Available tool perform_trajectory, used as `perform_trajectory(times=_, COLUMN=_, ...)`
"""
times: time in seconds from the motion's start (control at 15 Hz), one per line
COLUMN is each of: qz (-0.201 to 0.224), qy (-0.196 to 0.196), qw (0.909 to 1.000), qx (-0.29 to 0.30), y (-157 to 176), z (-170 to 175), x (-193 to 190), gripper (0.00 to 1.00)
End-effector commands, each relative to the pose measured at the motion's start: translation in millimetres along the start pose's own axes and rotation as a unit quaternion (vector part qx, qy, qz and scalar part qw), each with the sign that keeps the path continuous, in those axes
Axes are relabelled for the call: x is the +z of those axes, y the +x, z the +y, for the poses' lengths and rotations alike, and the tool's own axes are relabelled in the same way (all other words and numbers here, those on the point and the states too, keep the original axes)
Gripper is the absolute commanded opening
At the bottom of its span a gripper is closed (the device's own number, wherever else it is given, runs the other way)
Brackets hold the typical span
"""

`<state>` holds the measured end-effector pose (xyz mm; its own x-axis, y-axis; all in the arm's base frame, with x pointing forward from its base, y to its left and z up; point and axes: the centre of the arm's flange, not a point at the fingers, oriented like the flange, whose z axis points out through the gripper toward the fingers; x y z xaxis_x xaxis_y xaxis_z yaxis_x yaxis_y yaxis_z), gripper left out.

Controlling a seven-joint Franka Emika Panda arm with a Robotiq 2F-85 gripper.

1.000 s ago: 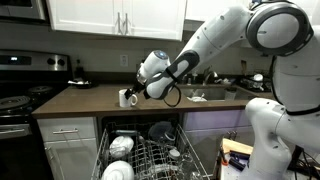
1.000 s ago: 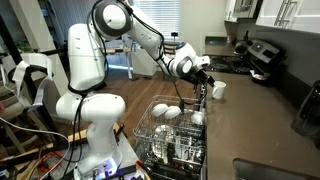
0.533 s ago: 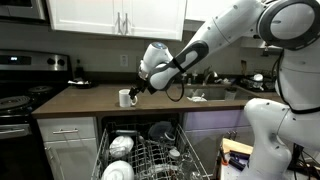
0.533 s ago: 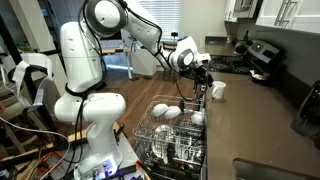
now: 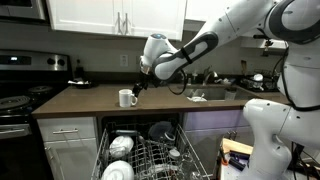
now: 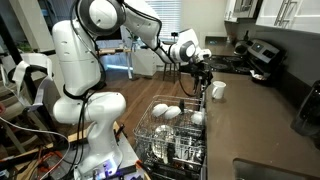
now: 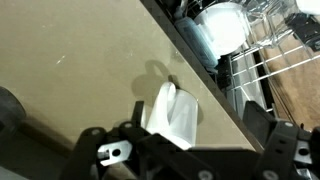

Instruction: Pick the cup in the dishwasher and put it on the counter

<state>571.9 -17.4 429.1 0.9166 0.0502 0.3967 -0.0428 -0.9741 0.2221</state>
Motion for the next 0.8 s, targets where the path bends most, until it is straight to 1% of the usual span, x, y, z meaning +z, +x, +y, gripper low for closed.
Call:
perform_trajectory(times=0.0, qz=-0.015, qy=0.002, qw=0.9999, qx=-0.006, y=-14.2, z=4.4, x=-33.8, gripper=1.0)
perform_trajectory(times=0.33, qz=-0.013, qy=-0.004, qw=0.9999, qx=-0.004, y=-22.7, z=12.7, x=-47.2, gripper=1.0)
perform_trajectory(times=0.53, qz=-0.009, qy=-0.008, qw=0.9999, qx=0.0, y=-30.0, z=10.8, x=-56.5, gripper=1.0)
perform_trajectory(times=0.73, qz=-0.002, qy=-0.01, qw=0.9999, qx=0.004, y=-46.1, z=6.8, x=-66.3, gripper=1.0)
